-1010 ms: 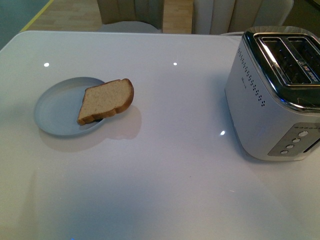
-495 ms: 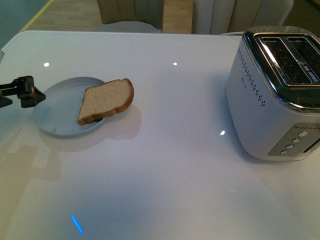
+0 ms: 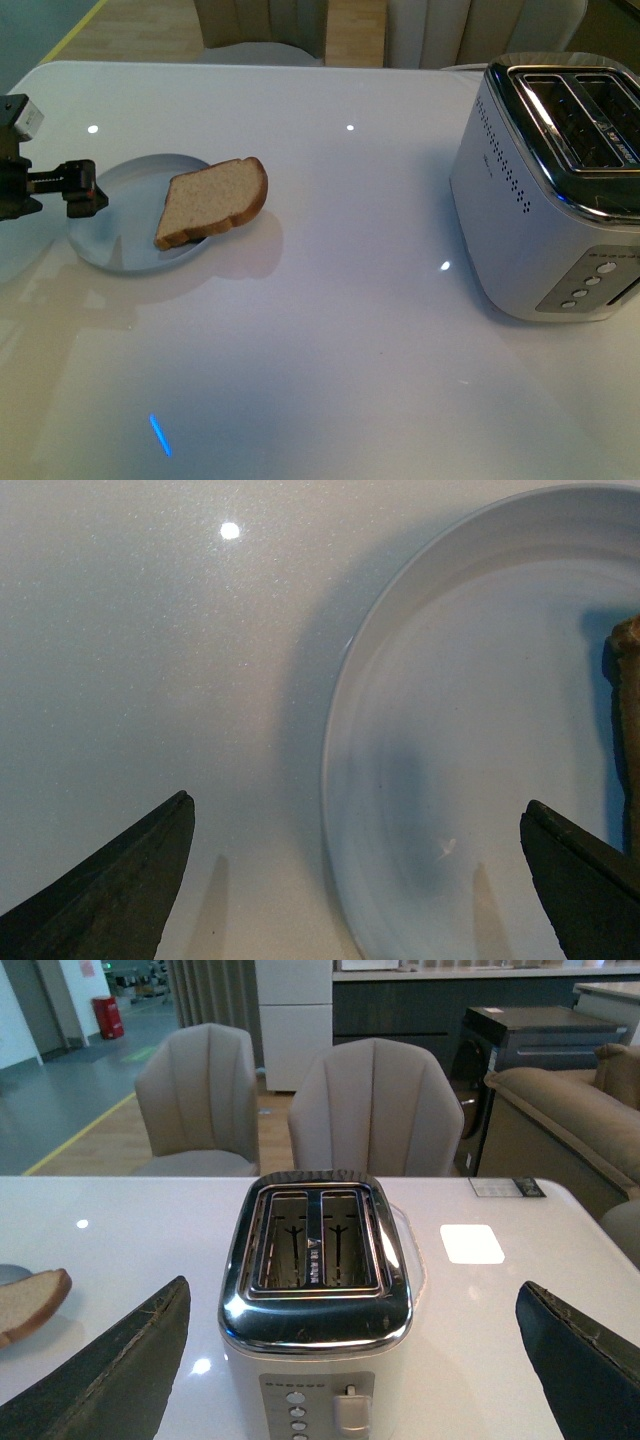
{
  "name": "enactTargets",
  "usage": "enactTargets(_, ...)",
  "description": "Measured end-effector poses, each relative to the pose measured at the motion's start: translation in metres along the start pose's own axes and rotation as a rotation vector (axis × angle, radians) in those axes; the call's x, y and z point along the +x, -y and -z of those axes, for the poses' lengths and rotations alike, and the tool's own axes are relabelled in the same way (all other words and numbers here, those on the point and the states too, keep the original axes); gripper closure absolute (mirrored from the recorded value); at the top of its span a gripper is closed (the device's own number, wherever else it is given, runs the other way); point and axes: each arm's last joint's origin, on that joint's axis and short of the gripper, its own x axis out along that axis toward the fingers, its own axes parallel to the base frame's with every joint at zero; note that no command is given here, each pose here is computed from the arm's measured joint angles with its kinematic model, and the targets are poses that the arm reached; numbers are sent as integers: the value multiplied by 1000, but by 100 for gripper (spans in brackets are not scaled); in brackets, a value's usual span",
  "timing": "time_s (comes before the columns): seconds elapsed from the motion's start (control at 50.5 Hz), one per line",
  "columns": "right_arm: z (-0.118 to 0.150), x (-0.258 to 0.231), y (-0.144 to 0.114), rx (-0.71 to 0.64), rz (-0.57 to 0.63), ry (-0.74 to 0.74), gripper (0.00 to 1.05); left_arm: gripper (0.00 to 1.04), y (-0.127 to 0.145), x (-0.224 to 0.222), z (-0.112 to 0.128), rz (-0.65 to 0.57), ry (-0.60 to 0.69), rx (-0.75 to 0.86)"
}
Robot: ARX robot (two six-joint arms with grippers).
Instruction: Left arm holds plate, right arm toasts bread
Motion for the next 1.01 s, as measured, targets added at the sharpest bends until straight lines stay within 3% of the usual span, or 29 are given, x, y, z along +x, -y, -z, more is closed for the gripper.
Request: enactTargets(1.01,0,0,0,0,0,0,9,7,16,24,8,-2,-74,14)
